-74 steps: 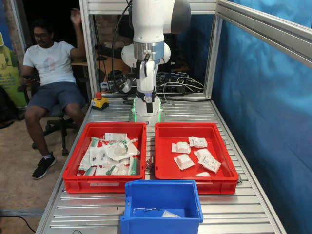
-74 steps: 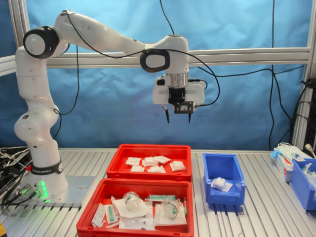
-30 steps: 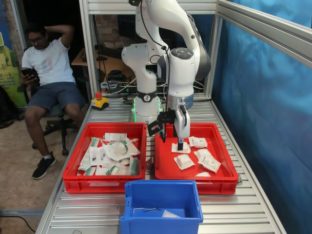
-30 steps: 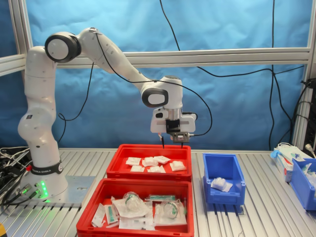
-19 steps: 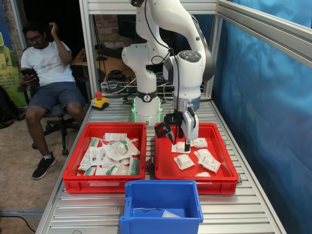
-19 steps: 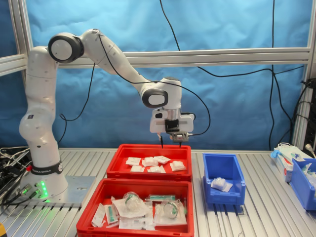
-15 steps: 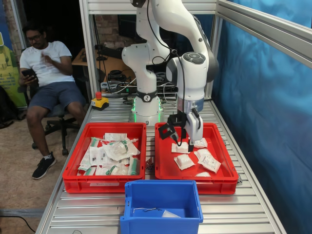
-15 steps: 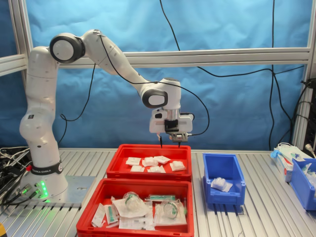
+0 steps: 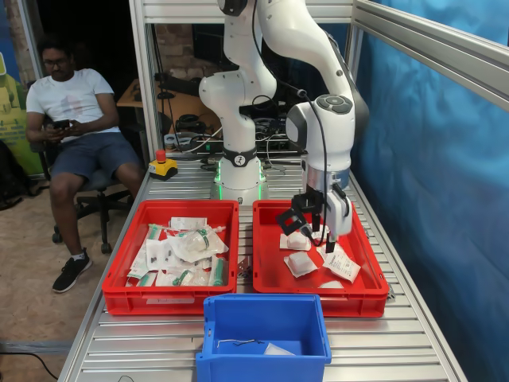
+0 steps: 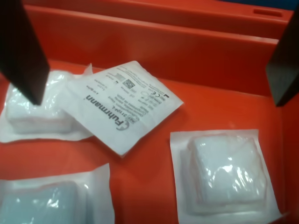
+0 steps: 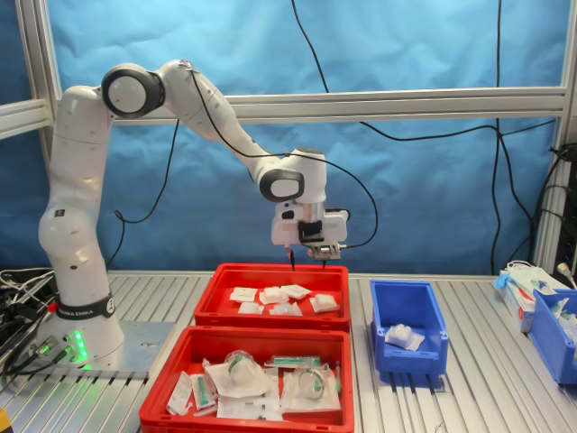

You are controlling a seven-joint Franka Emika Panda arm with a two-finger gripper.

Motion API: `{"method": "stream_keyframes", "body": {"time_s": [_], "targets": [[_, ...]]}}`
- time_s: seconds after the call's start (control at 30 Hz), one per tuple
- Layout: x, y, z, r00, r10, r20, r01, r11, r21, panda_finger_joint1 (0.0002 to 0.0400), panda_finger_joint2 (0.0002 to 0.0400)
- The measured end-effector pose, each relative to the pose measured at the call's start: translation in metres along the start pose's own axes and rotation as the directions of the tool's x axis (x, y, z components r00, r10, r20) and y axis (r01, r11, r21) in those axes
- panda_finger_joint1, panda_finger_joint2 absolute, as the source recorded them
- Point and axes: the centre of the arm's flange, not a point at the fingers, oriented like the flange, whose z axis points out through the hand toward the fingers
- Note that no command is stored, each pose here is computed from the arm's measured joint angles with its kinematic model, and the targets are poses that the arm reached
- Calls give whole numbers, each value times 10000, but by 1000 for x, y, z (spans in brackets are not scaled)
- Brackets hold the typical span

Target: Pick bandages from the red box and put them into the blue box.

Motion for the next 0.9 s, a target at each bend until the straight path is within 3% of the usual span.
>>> {"method": "stream_keyframes", "body": {"time_s": [0.9], "targets": [[-32,43,44,9961,-883,-5,883,9961,-28,400,400]]}}
